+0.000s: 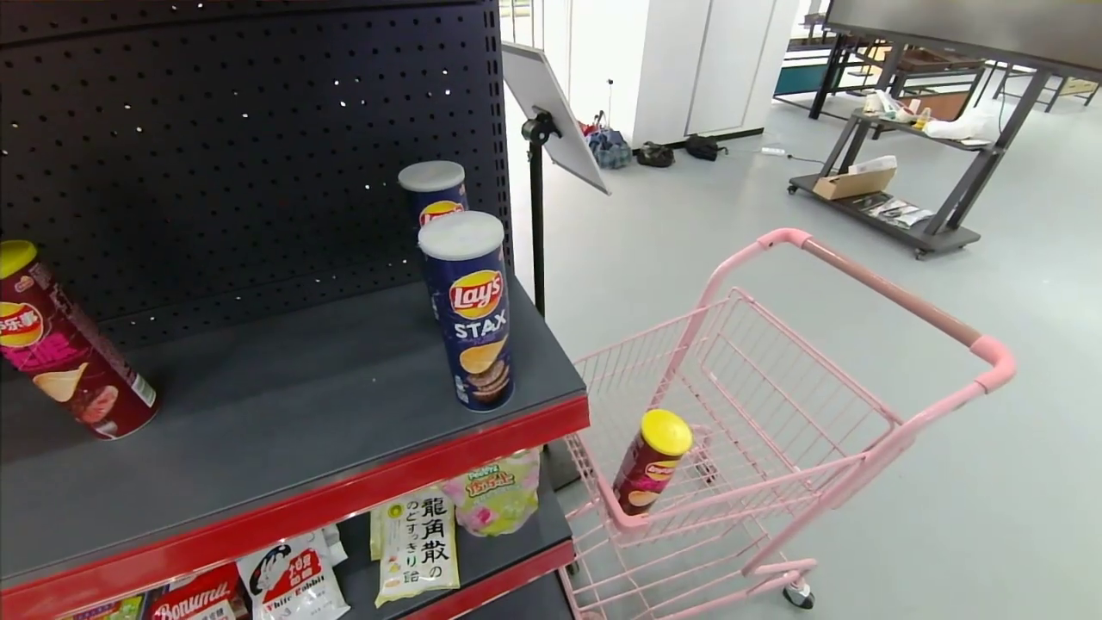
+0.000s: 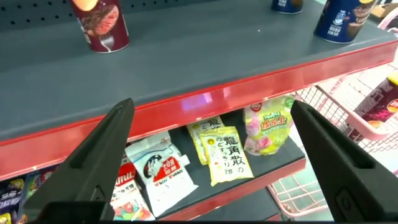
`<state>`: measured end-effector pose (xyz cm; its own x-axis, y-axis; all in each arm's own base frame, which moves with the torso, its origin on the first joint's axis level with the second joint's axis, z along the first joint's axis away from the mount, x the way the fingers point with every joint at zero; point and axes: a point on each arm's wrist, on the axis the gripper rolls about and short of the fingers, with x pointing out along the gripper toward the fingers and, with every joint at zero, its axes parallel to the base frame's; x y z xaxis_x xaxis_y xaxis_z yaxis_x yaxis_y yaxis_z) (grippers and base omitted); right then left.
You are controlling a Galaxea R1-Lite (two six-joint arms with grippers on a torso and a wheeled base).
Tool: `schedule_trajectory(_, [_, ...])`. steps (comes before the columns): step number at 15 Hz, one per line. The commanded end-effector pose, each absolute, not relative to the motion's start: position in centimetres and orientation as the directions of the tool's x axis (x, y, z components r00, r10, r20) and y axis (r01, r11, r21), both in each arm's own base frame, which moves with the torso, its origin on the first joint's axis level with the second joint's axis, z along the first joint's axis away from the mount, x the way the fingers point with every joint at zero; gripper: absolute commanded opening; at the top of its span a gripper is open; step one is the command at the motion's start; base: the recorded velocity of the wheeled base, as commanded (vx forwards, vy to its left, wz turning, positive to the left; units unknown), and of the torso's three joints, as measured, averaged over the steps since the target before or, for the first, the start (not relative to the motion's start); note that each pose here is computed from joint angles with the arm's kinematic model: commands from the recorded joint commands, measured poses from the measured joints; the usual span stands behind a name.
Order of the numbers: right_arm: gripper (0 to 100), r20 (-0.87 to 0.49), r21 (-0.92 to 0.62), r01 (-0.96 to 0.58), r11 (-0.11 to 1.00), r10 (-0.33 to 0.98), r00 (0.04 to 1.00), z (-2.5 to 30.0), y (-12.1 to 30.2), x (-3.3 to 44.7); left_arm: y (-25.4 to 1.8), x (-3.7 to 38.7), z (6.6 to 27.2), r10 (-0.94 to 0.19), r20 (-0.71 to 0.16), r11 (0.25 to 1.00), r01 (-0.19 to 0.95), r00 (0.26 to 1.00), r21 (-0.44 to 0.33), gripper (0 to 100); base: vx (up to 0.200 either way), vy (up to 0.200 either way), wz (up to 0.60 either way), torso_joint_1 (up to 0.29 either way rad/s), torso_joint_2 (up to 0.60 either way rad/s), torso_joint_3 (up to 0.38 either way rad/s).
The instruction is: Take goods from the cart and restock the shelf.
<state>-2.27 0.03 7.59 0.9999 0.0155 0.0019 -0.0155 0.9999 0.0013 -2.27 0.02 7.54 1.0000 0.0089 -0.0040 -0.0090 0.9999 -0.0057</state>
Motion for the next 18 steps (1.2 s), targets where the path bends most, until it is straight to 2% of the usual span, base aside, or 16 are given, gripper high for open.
schedule_trajectory(1, [100,0.002,0.002,-0.017,1.000,0.017,1.000,7.58,0.03,-2.27,0.02,-2.27,7.52,0.009,-0.005,1.000,-0.009,1.000,-0.006,100,0.000,0.000,0.00,-0.134,0.33,0.188])
schedule_trajectory(12, [100,0.002,0.002,-0.015,1.000,0.015,1.000,7.58,0.03,-2.27,0.02,-2.27,7.52,0.011,-0.005,1.000,-0.011,1.000,-0.006,100,0.000,0.000,0.00,-0.138,0.36,0.219])
schedule_trajectory(18, [100,0.002,0.002,-0.015,1.000,0.015,1.000,7.58,0.03,-2.27,0.02,-2.27,7.52,0.011,-0.005,1.000,-0.011,1.000,-0.006,100,0.000,0.000,0.00,-0.175,0.49,0.325])
